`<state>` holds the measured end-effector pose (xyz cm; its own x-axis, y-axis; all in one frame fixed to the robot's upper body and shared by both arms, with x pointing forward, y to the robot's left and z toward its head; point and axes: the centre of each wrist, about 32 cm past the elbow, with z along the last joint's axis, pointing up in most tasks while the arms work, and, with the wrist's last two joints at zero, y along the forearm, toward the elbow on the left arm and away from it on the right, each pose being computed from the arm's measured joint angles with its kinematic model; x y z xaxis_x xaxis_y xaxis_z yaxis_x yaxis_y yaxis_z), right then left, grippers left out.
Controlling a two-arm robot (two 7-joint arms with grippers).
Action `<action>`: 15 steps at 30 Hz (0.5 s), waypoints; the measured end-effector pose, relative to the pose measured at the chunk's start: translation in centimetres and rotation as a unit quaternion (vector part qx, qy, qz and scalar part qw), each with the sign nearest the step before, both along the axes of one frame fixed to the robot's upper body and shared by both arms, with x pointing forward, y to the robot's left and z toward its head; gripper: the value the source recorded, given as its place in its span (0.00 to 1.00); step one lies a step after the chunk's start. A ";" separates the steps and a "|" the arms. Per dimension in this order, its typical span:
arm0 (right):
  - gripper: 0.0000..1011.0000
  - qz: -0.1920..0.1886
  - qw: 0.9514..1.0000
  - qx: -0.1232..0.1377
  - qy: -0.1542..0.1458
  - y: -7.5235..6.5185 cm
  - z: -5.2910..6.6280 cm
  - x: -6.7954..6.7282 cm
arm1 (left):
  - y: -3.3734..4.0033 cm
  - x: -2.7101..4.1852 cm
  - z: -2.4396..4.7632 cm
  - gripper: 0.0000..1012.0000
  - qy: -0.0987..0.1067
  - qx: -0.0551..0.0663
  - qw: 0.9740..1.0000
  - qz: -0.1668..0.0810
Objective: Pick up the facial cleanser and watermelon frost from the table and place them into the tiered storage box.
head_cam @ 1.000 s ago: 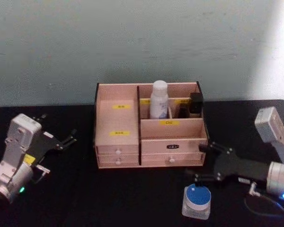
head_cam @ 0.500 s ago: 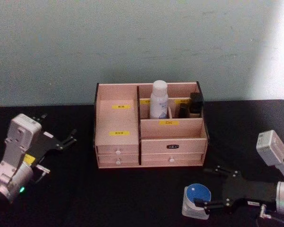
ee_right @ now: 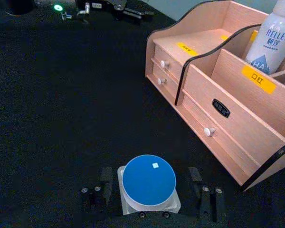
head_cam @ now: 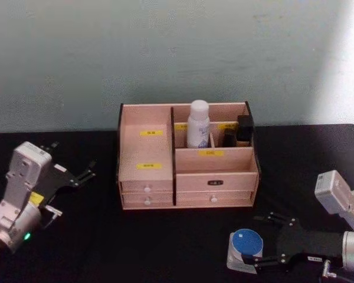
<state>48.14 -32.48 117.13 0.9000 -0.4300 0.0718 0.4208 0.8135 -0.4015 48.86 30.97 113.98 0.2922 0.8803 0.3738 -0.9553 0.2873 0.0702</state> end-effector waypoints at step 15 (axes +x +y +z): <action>0.99 -0.006 1.000 -0.007 0.001 0.3 -0.7 0.3 | 0.00 0.00 0.00 0.99 0.000 0.000 1.000 0.000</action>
<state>48.45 -32.17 116.42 0.8945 -0.4405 0.0768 0.4305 0.8020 -0.4141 48.86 30.97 113.98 0.2922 0.8803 0.3737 -0.9553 0.2873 0.0703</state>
